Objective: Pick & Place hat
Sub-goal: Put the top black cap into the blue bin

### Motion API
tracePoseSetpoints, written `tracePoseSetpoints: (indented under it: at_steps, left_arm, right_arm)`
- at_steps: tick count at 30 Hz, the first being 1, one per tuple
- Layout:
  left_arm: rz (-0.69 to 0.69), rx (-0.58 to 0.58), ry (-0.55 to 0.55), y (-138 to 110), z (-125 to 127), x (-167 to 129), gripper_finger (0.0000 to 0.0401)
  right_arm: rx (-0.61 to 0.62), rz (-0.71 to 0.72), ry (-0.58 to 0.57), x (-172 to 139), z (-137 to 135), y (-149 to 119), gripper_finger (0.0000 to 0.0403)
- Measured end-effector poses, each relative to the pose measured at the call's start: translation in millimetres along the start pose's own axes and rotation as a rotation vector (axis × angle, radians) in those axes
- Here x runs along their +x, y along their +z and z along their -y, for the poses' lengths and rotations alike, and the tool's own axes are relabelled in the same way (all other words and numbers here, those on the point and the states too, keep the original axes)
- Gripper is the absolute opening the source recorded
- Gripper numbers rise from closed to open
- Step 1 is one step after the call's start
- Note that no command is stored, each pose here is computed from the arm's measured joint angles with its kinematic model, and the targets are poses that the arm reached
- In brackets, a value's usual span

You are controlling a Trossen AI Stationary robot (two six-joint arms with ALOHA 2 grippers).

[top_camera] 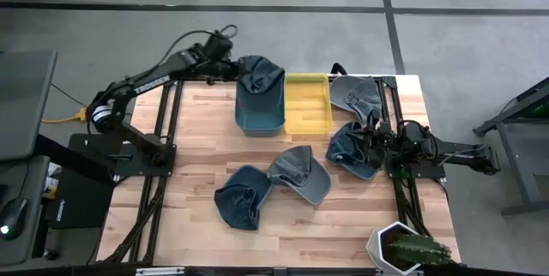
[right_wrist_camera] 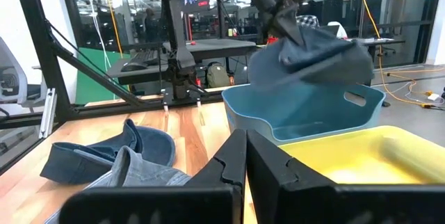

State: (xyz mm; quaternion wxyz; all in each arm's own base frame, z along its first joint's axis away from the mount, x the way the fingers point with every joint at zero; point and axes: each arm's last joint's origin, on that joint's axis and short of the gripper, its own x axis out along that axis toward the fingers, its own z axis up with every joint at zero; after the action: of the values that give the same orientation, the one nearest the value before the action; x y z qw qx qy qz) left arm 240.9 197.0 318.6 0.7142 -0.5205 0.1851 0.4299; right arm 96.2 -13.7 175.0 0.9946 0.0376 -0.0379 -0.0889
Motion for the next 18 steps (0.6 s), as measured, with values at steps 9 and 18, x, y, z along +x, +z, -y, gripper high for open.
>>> tracePoseSetpoints:
  at_steps: [9,18]
  left_arm:
    - [-0.046,-0.022,0.084,-16,3,40,0.0]
    - [-0.053,-0.032,0.142,-17,-2,44,0.0]
  right_arm:
    - [0.0,0.0,0.0,0,0,0,0.0007]
    - [0.0,0.0,0.0,0,0,0,0.0008]
